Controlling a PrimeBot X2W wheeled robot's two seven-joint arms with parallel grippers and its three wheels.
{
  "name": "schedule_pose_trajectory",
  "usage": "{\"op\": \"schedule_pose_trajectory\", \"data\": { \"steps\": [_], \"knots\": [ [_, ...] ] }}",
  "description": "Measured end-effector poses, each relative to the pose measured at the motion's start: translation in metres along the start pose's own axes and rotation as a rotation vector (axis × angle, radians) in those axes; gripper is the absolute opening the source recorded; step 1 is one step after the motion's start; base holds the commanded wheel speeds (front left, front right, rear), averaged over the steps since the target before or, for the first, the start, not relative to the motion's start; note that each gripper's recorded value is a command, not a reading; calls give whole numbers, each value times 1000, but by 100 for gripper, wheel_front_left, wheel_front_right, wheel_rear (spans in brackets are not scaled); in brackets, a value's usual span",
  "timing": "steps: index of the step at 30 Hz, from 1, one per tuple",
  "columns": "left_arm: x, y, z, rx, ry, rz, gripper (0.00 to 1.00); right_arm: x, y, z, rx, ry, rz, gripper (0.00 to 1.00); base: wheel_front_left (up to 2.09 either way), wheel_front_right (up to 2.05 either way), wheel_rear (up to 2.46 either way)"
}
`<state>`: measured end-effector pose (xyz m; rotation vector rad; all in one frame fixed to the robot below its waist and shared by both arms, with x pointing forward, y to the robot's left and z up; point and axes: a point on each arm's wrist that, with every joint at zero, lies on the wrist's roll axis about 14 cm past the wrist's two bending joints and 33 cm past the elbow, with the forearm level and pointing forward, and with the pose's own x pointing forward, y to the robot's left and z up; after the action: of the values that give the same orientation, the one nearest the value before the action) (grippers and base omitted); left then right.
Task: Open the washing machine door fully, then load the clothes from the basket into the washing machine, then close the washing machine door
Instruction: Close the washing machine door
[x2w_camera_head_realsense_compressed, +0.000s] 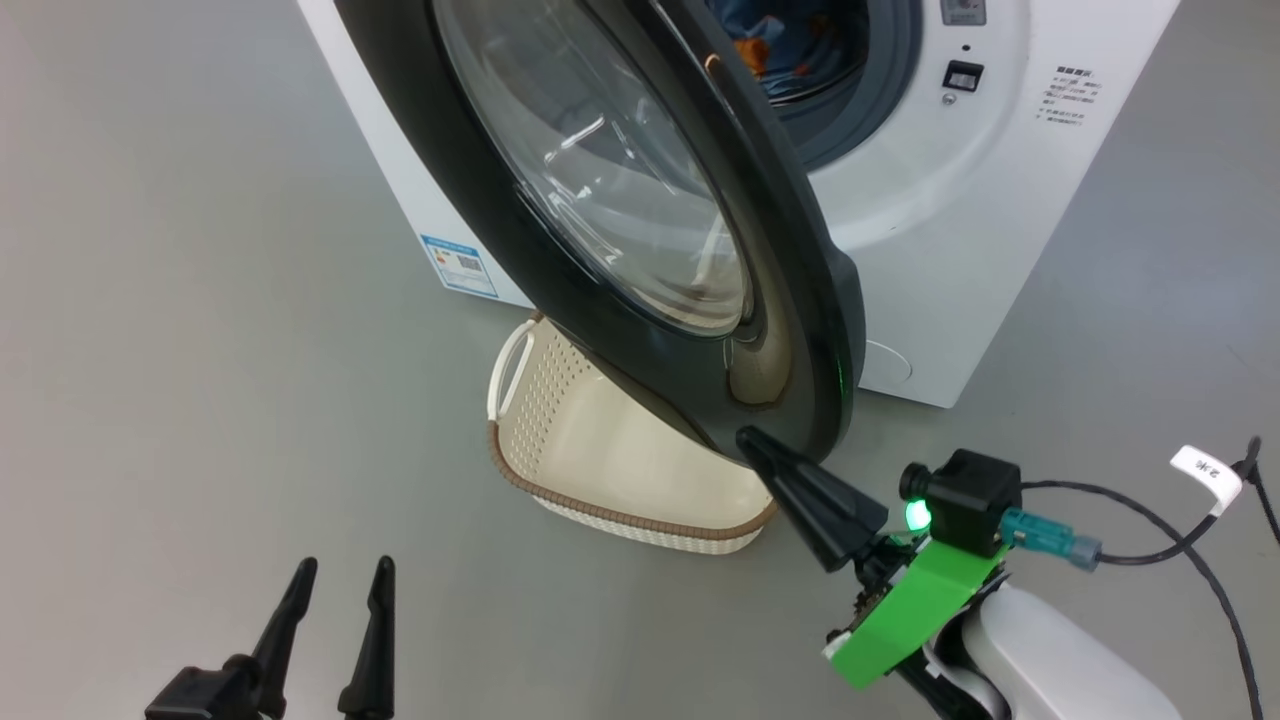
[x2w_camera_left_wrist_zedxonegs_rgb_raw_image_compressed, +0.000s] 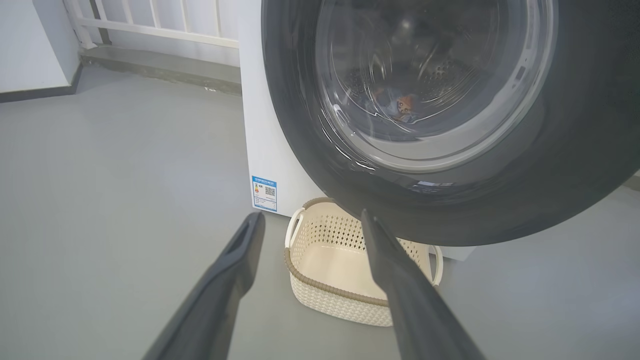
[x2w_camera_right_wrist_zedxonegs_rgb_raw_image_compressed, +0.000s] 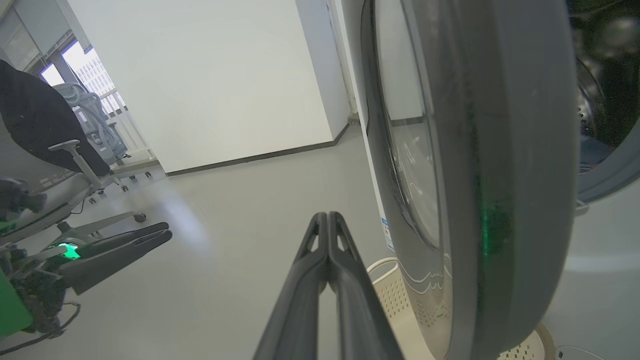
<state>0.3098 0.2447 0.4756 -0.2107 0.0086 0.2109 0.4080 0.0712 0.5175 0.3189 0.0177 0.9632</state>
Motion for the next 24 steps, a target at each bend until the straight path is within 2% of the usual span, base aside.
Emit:
{"op": "schedule_pose_trajectory", "data": {
  "steps": [18,24],
  "knots": [
    [11,-5,1,8,0,-15,100,5,-57,22,2,-80,-155,0,0,0,0],
    [16,-11,1,10,-1,-32,100,11,-85,41,-16,-136,-213,0,0,0,0]
  ]
}}
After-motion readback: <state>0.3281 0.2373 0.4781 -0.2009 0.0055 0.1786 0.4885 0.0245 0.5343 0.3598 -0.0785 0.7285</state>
